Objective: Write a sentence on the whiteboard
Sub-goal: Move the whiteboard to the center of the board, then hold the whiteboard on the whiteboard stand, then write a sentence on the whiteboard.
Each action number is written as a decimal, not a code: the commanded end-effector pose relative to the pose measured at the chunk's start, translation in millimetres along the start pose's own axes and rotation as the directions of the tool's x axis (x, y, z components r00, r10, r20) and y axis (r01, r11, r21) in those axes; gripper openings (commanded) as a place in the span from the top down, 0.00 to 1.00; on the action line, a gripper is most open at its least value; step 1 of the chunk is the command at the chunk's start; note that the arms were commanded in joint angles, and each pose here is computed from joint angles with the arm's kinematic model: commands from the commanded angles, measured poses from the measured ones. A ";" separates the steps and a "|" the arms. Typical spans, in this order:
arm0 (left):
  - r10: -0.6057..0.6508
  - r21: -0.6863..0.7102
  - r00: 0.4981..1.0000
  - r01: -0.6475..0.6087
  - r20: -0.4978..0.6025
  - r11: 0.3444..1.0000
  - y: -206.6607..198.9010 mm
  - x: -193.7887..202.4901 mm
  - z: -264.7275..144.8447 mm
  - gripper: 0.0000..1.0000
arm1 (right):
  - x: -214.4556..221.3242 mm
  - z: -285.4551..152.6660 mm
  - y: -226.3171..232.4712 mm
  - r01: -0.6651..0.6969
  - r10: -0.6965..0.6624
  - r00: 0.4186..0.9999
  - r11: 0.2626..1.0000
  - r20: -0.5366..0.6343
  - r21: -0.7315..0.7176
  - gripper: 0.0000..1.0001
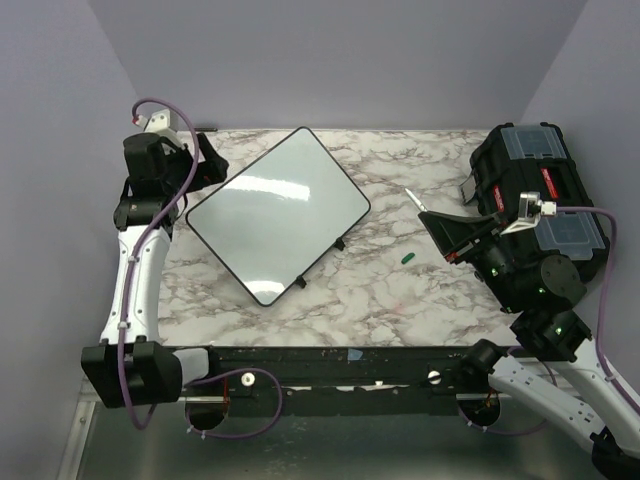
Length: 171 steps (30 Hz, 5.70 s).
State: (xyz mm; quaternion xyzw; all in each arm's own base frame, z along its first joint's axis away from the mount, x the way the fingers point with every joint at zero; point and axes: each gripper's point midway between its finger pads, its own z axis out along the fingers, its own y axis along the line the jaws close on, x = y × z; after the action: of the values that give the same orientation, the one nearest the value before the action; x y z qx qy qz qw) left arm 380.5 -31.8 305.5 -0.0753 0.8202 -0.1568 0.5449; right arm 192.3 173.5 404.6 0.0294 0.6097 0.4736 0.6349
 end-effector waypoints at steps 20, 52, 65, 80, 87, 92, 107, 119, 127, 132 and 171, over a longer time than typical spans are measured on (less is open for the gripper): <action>-0.258 0.252 0.920 0.336 -0.296 0.908 14.3 72.8 80.4 0.03 | 6.0 1.0 -3.7 0.005 -0.004 1.000 1.000 -0.022 0.015 0.99; 0.229 0.635 0.842 0.163 -0.489 0.755 -172.0 140.2 114.8 0.19 | 10.1 -1.8 -8.8 0.020 -0.018 0.999 0.999 -0.045 0.037 0.99; 0.346 0.690 0.806 0.104 -0.480 0.716 -216.2 152.4 118.1 0.12 | 13.9 -3.0 -12.2 0.023 -0.020 0.998 0.998 -0.065 0.055 0.99; 0.410 0.651 0.801 -0.035 -0.435 0.759 -185.6 117.7 126.3 0.11 | 19.3 -1.8 -14.2 0.017 -0.011 0.996 0.998 -0.089 0.065 0.99; 0.420 0.610 0.773 -0.053 -0.476 0.790 -142.6 127.2 133.0 0.18 | 22.5 -1.3 -15.6 0.008 -0.001 0.995 0.997 -0.100 0.071 0.99; 0.394 0.596 0.771 -0.023 -0.500 0.802 -122.4 134.7 135.9 0.21 | 27.1 1.5 -15.0 0.004 0.003 0.993 0.998 -0.117 0.065 0.99; 0.376 0.679 0.778 0.088 -0.504 0.729 -115.3 147.0 122.6 0.77 | 42.3 14.5 -12.3 0.020 -0.010 0.981 0.999 -0.193 0.050 0.99; 0.389 0.728 0.828 0.032 -0.402 0.684 -119.6 124.7 100.3 1.00 | 74.2 37.5 -18.5 0.108 -0.088 0.932 0.993 -0.351 0.037 0.99; 0.429 0.724 0.856 -0.098 -0.289 0.683 -113.3 118.0 94.4 1.00 | 126.7 62.9 -45.2 0.205 -0.109 0.819 0.972 -0.563 0.111 0.99; 0.419 0.704 0.857 -0.098 -0.300 0.704 -109.1 121.7 101.0 1.00 | 153.7 79.7 -28.8 0.356 -0.222 0.759 0.929 -0.612 0.104 0.99; 0.390 0.711 0.893 -0.123 -0.226 0.693 -116.9 110.0 90.2 1.00 | 265.0 166.8 -10.0 0.525 -0.270 0.635 0.838 -0.724 0.148 0.99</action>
State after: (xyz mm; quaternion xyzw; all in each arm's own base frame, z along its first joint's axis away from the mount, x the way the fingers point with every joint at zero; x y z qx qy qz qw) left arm 387.1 -202.5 208.0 0.2355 0.8050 -0.4510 0.3053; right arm 277.4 426.0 245.5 -0.1793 0.8563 0.2015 0.4405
